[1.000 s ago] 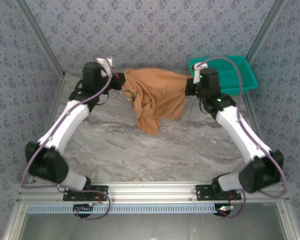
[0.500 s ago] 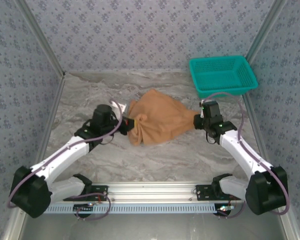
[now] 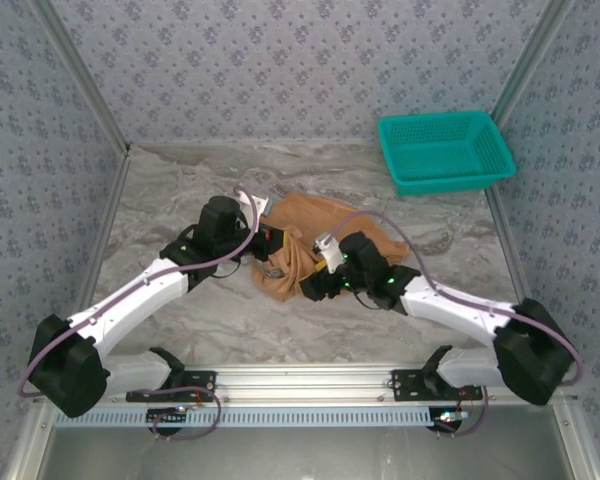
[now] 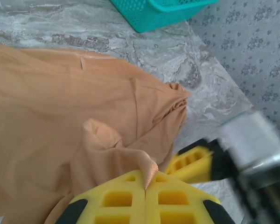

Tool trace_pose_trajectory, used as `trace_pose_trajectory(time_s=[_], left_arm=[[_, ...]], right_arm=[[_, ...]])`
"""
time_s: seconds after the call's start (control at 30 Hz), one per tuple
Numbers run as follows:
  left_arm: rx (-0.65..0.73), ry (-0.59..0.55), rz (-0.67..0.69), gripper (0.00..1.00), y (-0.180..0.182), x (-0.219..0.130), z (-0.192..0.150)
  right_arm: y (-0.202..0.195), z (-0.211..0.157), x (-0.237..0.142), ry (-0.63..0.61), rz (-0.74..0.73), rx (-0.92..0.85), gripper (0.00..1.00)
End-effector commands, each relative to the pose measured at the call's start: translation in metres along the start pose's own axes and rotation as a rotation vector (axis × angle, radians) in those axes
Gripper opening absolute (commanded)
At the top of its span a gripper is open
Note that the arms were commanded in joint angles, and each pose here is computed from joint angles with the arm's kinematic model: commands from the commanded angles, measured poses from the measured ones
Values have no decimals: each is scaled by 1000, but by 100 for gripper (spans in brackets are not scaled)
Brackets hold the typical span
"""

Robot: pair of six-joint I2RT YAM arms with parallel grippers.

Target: Fold the inside-out t-shirt

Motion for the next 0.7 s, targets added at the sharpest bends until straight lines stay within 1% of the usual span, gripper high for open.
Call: trace_pose_trajectory(time_s=[0.0,0.03,0.13,0.17,0.27,0.3,0.37,0.4,0.47,0.5,0.6,0.63,0.67], left_arm=[[-1,-22,-9,0,-3,-3,10],[6,-19,-7,0,-3,-4,10],[9,-15,19,0,1,-8,9],[6,-18,24,0,2,-9,9],[-5,-20,53,0,9,-12,7],[-10,-21,67,0,12,-13,7],[-32,-19,141,1,25,-17,5],[-35,-8,191,4,32,-18,2],[-23,22,331,8,48,-21,-1],[-21,38,382,9,55,-21,-3],[-4,92,476,14,69,-13,-6],[-11,112,511,20,74,-11,-6],[-18,130,545,28,78,-10,-5]], right_arm=[[-9,12,20,-104,-52,7,71],[-15,10,26,-89,-79,19,67],[-32,12,34,-84,-157,23,43],[-33,13,34,-85,-144,23,32],[-33,15,26,-91,-104,31,5],[-34,15,22,-93,-111,29,0],[-34,15,7,-85,-120,14,0],[-33,15,0,-78,-103,8,0],[-28,14,-16,-63,-30,13,0],[-22,15,-24,-60,39,15,0],[-10,23,-41,-102,195,59,0],[-8,28,-45,-125,239,80,0],[-7,32,-48,-145,263,101,0]])
Point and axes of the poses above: each hand's point on the last joint's axis, 136 mm out from that joint toward the fingers, its own x axis out along the fingers, its own y axis along the line the jaws close on, z = x × y, the point moved 6 cm from there along -x, back along the fingers, and after that the axes turned 14 degrees about x, right-handed, at the moved point
